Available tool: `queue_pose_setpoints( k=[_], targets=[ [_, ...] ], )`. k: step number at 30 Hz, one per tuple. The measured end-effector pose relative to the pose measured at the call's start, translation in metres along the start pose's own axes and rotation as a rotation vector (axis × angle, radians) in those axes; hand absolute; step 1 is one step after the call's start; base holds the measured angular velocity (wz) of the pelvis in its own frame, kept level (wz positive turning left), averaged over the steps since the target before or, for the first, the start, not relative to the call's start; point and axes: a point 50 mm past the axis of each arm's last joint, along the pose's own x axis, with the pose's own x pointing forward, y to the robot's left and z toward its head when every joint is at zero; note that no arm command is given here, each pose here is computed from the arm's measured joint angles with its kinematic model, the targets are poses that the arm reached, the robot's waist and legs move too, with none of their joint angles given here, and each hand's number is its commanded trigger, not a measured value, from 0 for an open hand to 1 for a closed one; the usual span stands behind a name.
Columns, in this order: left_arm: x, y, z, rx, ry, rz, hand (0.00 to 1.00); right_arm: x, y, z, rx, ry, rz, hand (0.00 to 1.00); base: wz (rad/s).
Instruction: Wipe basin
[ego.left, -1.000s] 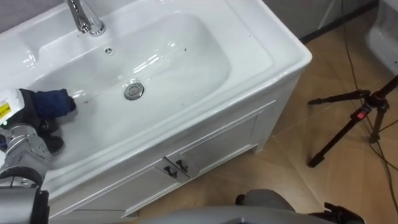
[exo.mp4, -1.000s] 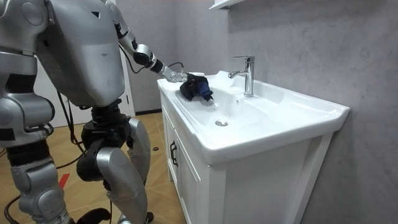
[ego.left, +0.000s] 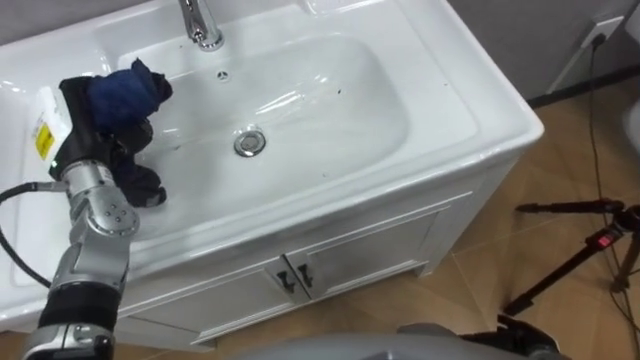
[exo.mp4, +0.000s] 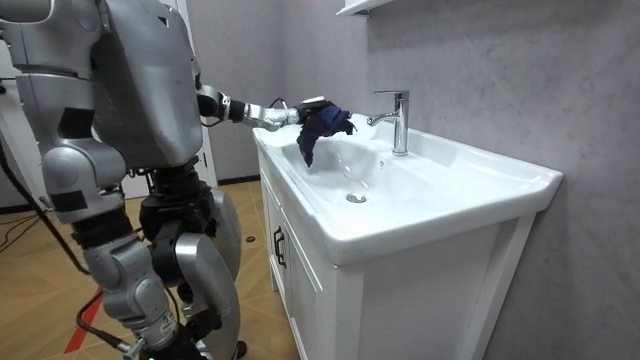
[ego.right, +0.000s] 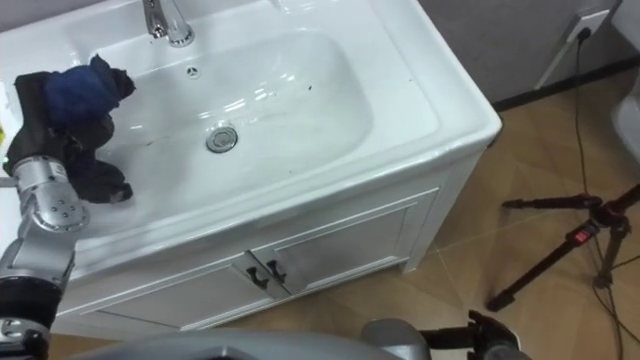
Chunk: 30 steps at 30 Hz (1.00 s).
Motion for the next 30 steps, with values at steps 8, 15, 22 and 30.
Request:
queue_pose_setpoints(
  k=[8, 15, 22, 30],
  targets=[
    [0.002, 0.006, 0.011, -0.026, -0.054, 0.074, 1.00, 0.000, -0.001, -0.005, 0.003, 0.022, -0.007, 0.00, 0.01],
    [0.001, 0.007, 0.011, 0.007, -0.071, 0.087, 1.00, -0.001, -0.002, -0.011, 0.003, 0.041, -0.012, 0.00, 0.01],
    [0.000, 0.009, 0.015, 0.043, -0.101, 0.095, 1.00, -0.001, -0.003, -0.011, 0.003, 0.046, -0.016, 0.00, 0.00],
    [-0.006, 0.019, 0.012, 0.040, -0.104, 0.132, 1.00, -0.002, -0.004, -0.017, -0.002, 0.076, -0.036, 0.00, -0.03]
  ],
)
